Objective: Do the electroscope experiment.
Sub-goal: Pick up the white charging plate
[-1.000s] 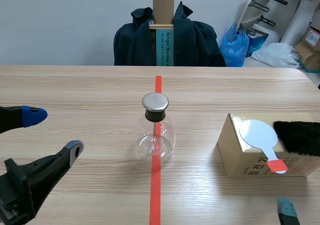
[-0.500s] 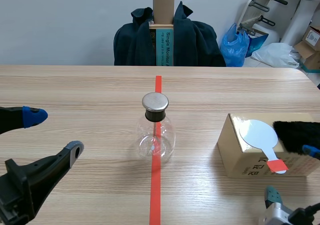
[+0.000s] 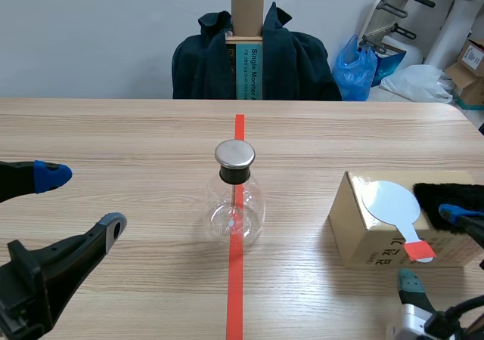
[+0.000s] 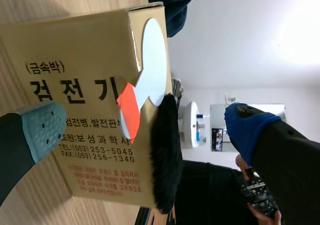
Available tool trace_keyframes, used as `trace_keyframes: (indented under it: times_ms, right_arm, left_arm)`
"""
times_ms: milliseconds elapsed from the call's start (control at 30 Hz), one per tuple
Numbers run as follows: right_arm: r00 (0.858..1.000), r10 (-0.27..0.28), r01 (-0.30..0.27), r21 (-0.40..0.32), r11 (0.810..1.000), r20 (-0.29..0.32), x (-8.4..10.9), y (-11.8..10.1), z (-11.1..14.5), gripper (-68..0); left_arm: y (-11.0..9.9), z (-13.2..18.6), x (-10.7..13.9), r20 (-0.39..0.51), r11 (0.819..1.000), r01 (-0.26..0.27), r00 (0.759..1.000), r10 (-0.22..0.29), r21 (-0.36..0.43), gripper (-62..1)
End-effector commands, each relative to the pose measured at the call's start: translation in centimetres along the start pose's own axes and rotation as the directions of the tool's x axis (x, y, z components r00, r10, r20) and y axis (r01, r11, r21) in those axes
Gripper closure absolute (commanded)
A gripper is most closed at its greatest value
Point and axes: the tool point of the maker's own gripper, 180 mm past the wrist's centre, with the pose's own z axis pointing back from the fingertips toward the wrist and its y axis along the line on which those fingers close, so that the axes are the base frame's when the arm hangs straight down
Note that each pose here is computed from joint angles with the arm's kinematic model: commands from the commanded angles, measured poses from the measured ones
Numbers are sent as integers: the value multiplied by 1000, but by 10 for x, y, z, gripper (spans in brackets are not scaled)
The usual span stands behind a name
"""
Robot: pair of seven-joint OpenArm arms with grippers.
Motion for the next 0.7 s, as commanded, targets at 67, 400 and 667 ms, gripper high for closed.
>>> trace_keyframes:
  times_ms: [67, 400, 667]
  right_arm:
    - [998, 47, -46, -37, 998, 38, 2, -14, -9, -679]
    - [998, 50, -49, -33, 998, 43, 2, -14, -9, -679]
    - [998, 52, -51, -32, 998, 45, 2, -13, -9, -679]
  left_arm:
    - [-3, -1, 12, 45, 1000, -5, 999, 5, -4, -520]
    - [-3, -1, 12, 45, 1000, -5, 999, 5, -4, -520]
    - [-3, -1, 12, 45, 1000, -5, 999, 5, -4, -520]
